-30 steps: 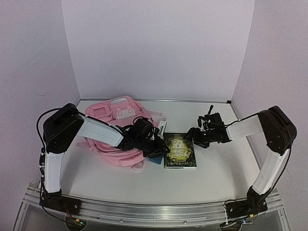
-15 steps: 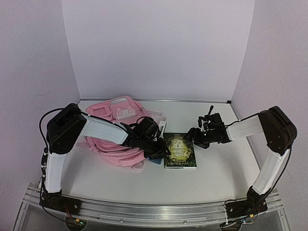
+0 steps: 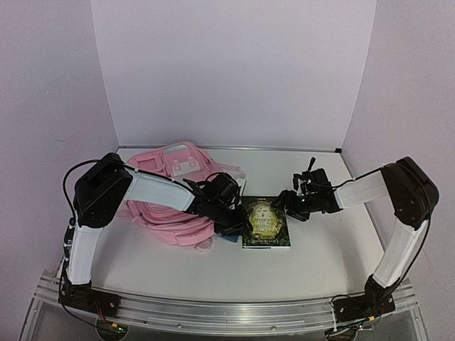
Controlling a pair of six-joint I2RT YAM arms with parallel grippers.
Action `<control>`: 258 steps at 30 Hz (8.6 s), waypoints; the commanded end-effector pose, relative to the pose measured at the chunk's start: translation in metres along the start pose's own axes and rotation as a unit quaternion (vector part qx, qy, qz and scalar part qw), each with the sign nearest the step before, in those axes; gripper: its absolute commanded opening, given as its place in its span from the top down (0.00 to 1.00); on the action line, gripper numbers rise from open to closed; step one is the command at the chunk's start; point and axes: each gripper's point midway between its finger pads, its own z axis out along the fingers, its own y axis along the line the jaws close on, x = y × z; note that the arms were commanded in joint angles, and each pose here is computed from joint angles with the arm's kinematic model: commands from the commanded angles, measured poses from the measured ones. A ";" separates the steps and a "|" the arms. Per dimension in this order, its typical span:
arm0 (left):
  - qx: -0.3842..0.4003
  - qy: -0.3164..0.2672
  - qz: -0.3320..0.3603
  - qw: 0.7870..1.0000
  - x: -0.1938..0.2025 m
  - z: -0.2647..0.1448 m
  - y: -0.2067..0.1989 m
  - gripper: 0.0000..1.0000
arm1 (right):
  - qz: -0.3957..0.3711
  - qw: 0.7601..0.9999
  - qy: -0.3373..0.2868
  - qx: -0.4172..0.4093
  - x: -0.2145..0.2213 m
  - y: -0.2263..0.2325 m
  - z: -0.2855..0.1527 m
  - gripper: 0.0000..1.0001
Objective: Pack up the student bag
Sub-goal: Pick up the book from the center of the board, then place the book in the student bag.
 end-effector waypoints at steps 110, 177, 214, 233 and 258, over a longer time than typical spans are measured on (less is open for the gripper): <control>0.392 -0.150 0.261 0.869 -0.029 -0.238 -0.171 1.00 | -0.064 0.935 -0.057 -0.343 -0.024 0.177 -0.173 0.09; -0.452 -0.180 0.363 0.795 -0.077 -0.192 0.101 0.43 | -0.053 0.952 -0.172 -0.246 -0.054 0.154 -0.191 1.00; -0.125 -0.279 0.427 0.851 -0.095 -0.327 -0.070 1.00 | -0.043 0.914 0.147 -0.375 0.061 0.277 -0.128 1.00; -0.021 -0.291 0.450 0.844 -0.058 -0.324 -0.074 1.00 | 0.048 0.916 0.140 -0.372 0.051 0.304 -0.009 1.00; -0.031 -0.285 0.424 0.859 -0.068 -0.315 -0.054 1.00 | -0.014 0.984 0.008 -0.177 0.034 0.225 -0.005 0.29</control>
